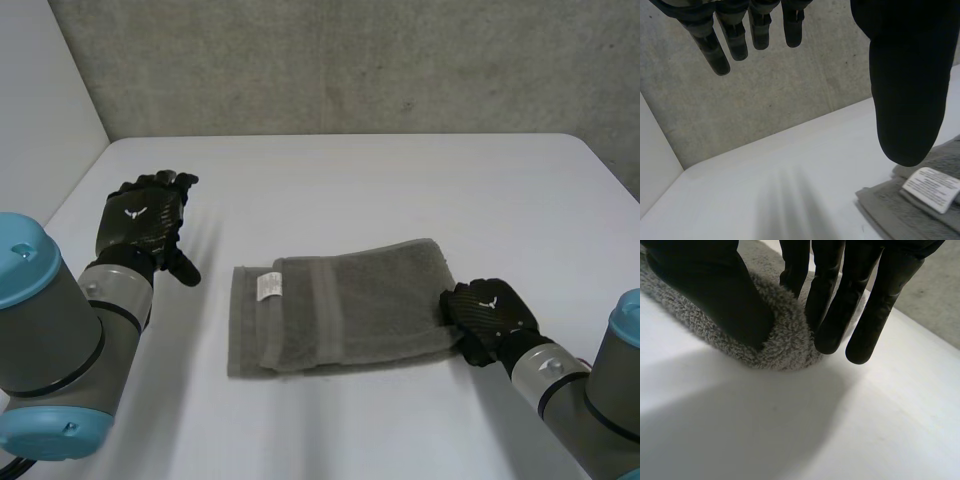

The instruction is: Fold the laundry

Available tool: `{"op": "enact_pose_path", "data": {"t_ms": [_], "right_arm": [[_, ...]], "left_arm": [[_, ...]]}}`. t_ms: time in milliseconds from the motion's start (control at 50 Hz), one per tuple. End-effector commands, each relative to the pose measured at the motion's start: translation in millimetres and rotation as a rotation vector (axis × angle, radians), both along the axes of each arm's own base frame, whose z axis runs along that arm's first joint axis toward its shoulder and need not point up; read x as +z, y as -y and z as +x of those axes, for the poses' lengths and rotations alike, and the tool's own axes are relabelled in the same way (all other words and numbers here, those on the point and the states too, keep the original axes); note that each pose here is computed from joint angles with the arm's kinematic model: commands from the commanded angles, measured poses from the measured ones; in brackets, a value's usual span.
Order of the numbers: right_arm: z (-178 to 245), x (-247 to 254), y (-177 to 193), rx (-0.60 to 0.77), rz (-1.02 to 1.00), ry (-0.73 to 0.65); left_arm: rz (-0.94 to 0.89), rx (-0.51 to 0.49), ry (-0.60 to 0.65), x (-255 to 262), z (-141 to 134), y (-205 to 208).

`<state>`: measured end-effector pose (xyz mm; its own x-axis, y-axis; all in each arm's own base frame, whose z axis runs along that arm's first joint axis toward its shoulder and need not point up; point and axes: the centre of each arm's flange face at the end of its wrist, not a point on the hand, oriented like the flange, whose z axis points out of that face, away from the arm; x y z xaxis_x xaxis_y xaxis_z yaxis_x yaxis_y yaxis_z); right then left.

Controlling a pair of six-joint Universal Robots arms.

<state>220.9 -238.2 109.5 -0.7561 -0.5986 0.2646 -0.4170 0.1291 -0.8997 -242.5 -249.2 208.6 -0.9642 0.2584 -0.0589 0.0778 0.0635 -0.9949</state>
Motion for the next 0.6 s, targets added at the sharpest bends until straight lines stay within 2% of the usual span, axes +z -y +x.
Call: {"op": "enact_pose_path", "data": {"t_ms": [20,40,80,100,140,160,200,220,260,280,320,420,500,560,600], "right_arm": [[13,33,18,0.024,-0.219,-0.064],[13,33,18,0.025,-0.219,-0.064],[53,67,3,0.158,-0.357,-0.034],[53,67,3,0.159,-0.357,-0.034],[104,86,-32,0.336,-0.425,0.018],[104,86,-32,0.337,-0.425,0.018],[141,81,-65,0.479,-0.411,0.031],[141,81,-66,0.480,-0.411,0.031],[165,68,-98,0.599,-0.394,0.011],[165,68,-98,0.600,-0.394,0.011],[177,47,-127,0.702,-0.372,-0.029],[175,21,-141,0.732,-0.309,-0.088],[170,26,-143,0.715,-0.277,-0.094],[164,43,-132,0.656,-0.257,-0.045],[157,61,-114,0.569,-0.204,0.046]], "left_arm": [[-0.007,0.000,-0.003,2,0,0],[-0.007,0.000,-0.003,2,0,0],[-0.007,0.001,-0.003,2,0,0],[-0.007,0.001,-0.003,2,0,0],[-0.010,0.001,-0.004,3,0,0],[-0.010,0.001,-0.004,3,0,0],[-0.012,0.003,-0.006,4,1,0],[-0.013,0.003,-0.008,5,1,0],[-0.016,0.003,-0.009,6,1,0],[-0.020,0.006,-0.012,7,1,0],[-0.032,0.011,-0.019,12,2,0],[-0.041,0.009,-0.022,15,2,-2],[-0.039,0.003,-0.019,15,1,-3],[-0.038,-0.006,-0.021,15,-2,-5],[-0.038,-0.021,-0.023,15,-5,-9]]}}
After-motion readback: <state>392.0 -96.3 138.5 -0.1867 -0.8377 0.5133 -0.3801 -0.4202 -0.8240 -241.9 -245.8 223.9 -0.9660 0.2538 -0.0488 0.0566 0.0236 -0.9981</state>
